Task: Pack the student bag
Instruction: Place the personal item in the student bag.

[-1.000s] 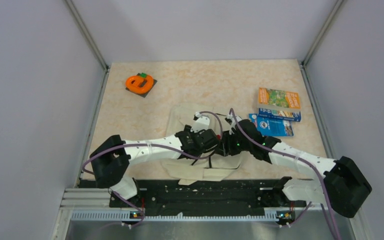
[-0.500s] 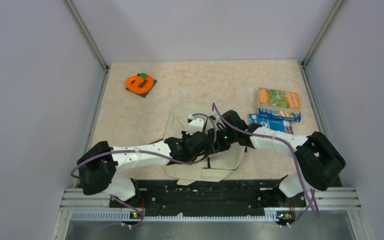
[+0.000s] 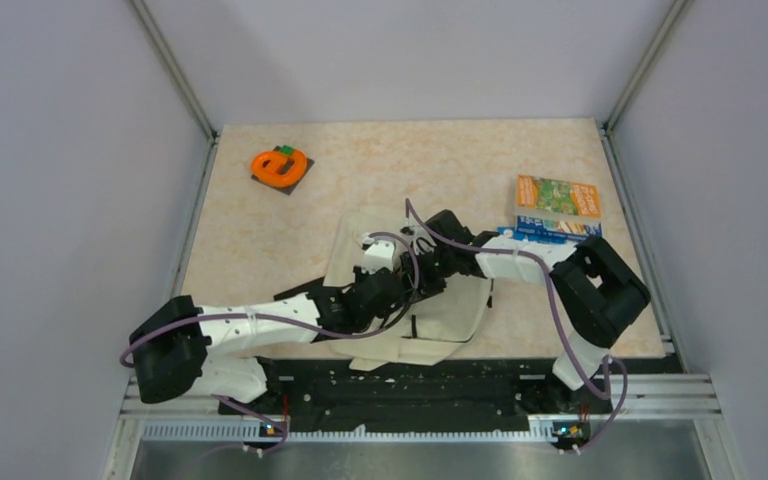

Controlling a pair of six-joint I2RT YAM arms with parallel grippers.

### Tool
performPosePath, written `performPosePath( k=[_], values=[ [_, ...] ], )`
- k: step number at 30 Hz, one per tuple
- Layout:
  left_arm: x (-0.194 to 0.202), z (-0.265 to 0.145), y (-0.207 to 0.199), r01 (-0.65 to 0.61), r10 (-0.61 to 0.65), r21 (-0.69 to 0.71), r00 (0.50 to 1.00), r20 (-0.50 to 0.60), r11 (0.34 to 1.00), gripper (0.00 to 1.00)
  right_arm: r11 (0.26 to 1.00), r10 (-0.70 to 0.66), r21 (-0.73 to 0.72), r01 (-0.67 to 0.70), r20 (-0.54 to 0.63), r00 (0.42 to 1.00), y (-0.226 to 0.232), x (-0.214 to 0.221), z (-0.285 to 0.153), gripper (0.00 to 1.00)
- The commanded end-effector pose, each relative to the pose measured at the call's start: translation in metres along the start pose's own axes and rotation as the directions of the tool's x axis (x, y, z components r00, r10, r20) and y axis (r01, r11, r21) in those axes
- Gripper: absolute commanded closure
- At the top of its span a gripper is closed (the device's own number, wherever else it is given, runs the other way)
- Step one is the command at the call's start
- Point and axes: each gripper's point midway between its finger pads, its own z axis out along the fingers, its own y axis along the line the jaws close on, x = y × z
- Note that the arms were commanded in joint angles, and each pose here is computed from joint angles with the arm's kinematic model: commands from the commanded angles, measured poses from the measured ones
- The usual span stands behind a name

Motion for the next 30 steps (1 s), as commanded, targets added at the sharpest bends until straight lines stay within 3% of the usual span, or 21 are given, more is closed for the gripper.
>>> performPosePath(
  k=[1,6,16,26,30],
  values=[
    [-0.023,-0.005,-0.023,0.059,-0.066,0.103,0.996,0.066,0.993,1.00,0.996,-0.065,-0.047,0.073,0.142,0.988,0.019,-0.054,0.000,1.00],
    [-0.025,-0.009,-0.033,0.083,-0.092,0.157,0.994,0.054,0.984,1.00,0.992,-0.113,-0.020,0.122,0.253,0.961,0.018,-0.086,0.006,1.00],
    [-0.029,-0.010,-0.033,0.089,-0.099,0.164,0.994,0.052,0.982,1.00,0.964,-0.166,-0.116,0.240,0.442,0.882,0.043,-0.114,0.002,0.99],
    [-0.030,-0.007,-0.024,0.153,-0.159,0.136,0.987,0.035,0.979,1.00,0.950,-0.173,-0.147,0.277,0.489,0.855,0.045,-0.105,-0.001,0.57],
    [-0.029,-0.008,-0.016,0.159,-0.163,0.115,0.986,0.028,0.981,1.00,0.957,-0.174,-0.123,0.264,0.485,0.857,0.043,-0.100,-0.007,0.45]
  ],
)
